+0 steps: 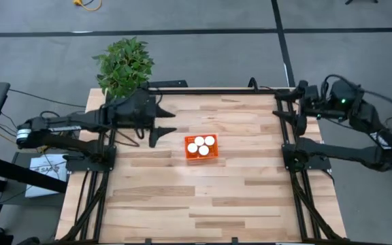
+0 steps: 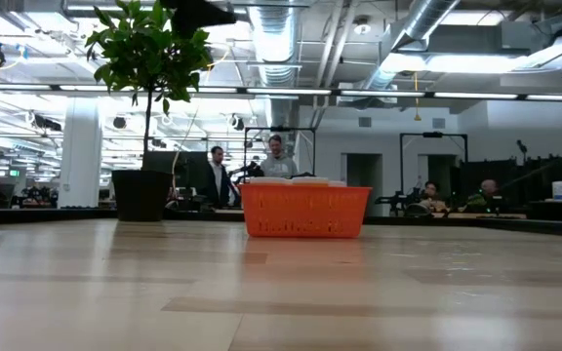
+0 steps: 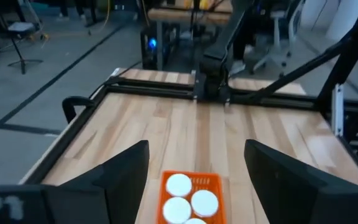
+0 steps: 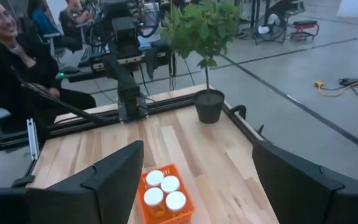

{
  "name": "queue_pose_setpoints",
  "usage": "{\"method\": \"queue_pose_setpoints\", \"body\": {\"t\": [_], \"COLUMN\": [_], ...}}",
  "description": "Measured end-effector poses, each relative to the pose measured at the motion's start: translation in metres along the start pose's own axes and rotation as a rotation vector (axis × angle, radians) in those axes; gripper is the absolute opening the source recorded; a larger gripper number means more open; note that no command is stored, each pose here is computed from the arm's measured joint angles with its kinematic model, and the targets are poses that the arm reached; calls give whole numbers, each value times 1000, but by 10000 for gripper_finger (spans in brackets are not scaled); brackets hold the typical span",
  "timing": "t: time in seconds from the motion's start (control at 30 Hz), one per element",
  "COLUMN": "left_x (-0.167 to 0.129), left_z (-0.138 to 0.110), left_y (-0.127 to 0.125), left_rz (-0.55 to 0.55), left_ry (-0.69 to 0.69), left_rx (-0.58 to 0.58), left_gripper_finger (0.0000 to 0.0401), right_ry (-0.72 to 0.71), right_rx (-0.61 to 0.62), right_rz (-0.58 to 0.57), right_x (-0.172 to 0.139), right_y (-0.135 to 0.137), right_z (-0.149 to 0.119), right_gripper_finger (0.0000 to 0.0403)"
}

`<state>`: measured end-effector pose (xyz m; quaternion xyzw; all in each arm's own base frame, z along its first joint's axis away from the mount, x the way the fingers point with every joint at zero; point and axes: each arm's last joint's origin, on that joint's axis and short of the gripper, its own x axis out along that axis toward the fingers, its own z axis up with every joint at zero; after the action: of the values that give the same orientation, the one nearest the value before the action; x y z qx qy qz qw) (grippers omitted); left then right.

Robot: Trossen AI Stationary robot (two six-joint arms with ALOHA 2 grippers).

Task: Pick and place pill bottles into a basket
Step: Return to Home Position

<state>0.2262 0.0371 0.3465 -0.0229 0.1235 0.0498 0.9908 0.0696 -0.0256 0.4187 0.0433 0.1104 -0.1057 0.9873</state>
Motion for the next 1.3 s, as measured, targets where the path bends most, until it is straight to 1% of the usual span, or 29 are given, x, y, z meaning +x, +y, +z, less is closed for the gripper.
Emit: {"method": "queue_pose_setpoints", "body": {"t": [0.1, 0.3, 0.5, 0.73, 0.83, 0.93, 1.0, 1.1, 1.17, 1.3], "left_x": [-5, -7, -8, -15, -19, -23, -24, -26, -26, -28], "left_z": [-28, -80, -114, -149, -162, -174, -180, -186, -189, -198], "left_y": [0, 1, 2, 3, 3, 2, 1, -1, -2, -2], "left_rz": [2, 1, 6, 15, 9, -3, -9, 5, 16, 61], "left_ry": [-59, -175, -236, -314, -343, -342, -340, -327, -321, -303], "left_rx": [-42, -113, -193, -274, -315, -337, -340, -342, -333, -339], "left_gripper_finger": [253, 253, 253, 253, 253, 253, 253, 253, 253, 253], "right_ry": [-17, -72, -159, -203, -174, -204, -189, -214, -195, -182], "right_rx": [15, 56, 45, 99, 121, 129, 154, 149, 149, 181], "right_rz": [-4, -53, -47, -58, -49, -37, -17, 34, 66, 82], "right_x": [2, 6, 7, 9, 16, 18, 23, 27, 31, 41], "right_y": [-1, -4, -4, -6, -7, -7, -7, -6, -5, -5], "right_z": [-25, -75, -115, -157, -166, -161, -166, -169, -174, -185], "right_gripper_finger": [296, 296, 296, 296, 296, 296, 296, 296, 296, 296]}}
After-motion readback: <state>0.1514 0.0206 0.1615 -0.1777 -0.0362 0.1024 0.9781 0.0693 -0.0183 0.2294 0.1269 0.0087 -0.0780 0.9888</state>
